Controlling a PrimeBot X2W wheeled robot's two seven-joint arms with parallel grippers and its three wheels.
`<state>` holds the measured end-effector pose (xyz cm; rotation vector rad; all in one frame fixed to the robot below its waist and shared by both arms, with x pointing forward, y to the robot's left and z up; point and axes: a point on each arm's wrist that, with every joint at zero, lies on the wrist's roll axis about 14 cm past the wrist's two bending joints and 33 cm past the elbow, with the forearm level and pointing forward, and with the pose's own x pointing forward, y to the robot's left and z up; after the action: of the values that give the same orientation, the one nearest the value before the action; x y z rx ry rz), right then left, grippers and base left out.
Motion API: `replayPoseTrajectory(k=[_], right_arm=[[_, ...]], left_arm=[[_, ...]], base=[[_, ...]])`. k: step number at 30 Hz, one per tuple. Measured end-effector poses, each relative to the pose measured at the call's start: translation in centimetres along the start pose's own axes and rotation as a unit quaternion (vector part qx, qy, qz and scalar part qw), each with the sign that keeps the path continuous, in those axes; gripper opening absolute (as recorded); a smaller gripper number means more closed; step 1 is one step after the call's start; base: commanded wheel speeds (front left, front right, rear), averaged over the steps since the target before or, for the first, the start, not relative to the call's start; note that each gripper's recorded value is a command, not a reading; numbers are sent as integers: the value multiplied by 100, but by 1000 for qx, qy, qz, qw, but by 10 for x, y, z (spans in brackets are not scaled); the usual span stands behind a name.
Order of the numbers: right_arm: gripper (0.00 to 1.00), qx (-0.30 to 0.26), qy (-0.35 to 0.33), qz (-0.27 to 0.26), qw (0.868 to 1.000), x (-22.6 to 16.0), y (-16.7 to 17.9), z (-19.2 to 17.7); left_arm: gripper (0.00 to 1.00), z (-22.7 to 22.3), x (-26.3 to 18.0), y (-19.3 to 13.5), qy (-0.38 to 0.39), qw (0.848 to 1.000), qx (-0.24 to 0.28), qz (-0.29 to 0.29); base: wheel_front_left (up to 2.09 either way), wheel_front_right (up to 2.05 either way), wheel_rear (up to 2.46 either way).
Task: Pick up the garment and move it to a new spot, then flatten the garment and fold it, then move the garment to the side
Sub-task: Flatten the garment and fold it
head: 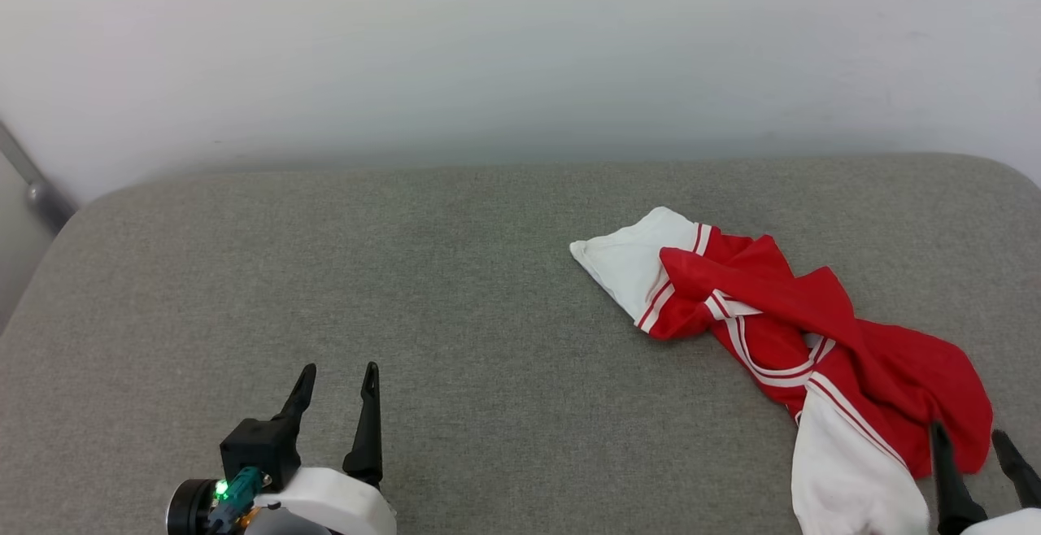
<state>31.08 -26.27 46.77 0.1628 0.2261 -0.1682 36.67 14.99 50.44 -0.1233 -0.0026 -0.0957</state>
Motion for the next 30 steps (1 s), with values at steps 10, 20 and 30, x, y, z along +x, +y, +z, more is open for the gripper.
replayPoseTrajectory(k=[10,20,30], right_arm=[[100,-58,-95,60,992,-2,43,49],[100,-63,-124,95,986,18,81,74],[100,-59,-114,90,988,57,82,65]], left_arm=[[100,2,-1,0,3,1000,1,0],[100,27,89,-48,12,994,19,-108],[100,-14,182,-103,168,955,63,-235]], base=[[0,0,0],[0,0,0],[0,0,0]])
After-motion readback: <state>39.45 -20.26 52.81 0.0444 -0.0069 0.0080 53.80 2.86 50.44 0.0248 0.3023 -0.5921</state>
